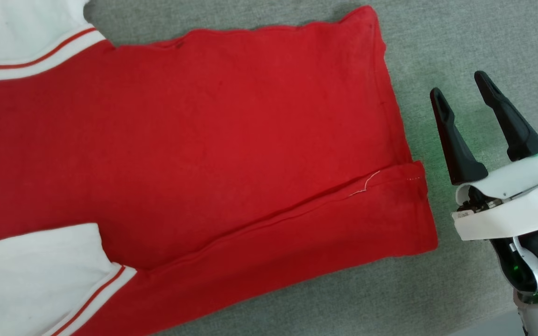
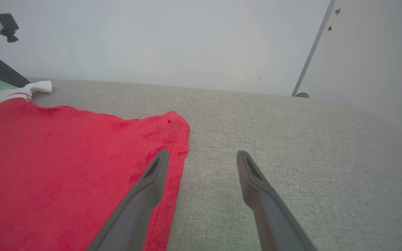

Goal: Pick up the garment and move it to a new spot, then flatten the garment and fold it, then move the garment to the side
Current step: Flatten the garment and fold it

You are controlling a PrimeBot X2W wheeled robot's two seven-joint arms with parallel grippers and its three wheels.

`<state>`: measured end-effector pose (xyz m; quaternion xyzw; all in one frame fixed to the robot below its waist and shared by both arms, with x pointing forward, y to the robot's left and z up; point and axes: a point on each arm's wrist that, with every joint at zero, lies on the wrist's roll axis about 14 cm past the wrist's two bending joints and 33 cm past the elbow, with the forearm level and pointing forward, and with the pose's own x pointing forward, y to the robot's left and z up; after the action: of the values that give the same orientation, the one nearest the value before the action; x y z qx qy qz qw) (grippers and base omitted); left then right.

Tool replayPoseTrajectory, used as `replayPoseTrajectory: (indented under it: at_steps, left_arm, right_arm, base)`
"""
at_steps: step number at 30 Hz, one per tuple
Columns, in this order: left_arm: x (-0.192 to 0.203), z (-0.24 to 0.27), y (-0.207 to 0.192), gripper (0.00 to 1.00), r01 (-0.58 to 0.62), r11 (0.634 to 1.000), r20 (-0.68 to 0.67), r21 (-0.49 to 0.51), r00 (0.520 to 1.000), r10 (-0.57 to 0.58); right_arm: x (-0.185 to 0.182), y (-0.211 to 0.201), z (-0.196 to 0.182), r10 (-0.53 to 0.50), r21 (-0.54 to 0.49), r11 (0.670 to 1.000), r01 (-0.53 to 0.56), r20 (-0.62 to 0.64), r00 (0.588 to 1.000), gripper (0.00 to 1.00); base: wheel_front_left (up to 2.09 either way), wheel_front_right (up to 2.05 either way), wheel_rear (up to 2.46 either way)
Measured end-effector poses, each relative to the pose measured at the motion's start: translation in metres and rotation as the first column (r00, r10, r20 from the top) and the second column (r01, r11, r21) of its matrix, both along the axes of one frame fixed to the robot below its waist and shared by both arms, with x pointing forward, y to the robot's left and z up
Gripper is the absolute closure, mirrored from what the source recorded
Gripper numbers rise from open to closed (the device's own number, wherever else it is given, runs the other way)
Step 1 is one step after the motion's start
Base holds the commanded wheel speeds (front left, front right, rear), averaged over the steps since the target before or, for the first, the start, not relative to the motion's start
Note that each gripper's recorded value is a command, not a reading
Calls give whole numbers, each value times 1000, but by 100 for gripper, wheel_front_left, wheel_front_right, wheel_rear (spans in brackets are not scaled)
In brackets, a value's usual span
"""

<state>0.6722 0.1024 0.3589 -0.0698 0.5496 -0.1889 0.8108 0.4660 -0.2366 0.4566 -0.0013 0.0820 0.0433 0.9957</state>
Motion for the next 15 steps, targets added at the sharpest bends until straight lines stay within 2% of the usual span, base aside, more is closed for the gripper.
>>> replayPoseTrajectory:
  at_steps: [4,8,15]
  left_arm:
    - [-1,3,-1,100,17,1000,13,10,1000,-17]
    - [-3,7,-2,100,24,1000,21,14,999,-24]
    - [-6,11,-5,100,31,999,39,12,999,-31]
  right_arm:
    - [6,7,2,25,30,999,-25,-22,999,0]
    - [16,19,-1,78,62,996,-72,-115,990,0]
    - [50,27,-9,145,31,989,-143,-334,931,0]
  base:
    - [0,0,0]
    - [0,0,0]
    - [0,0,0]
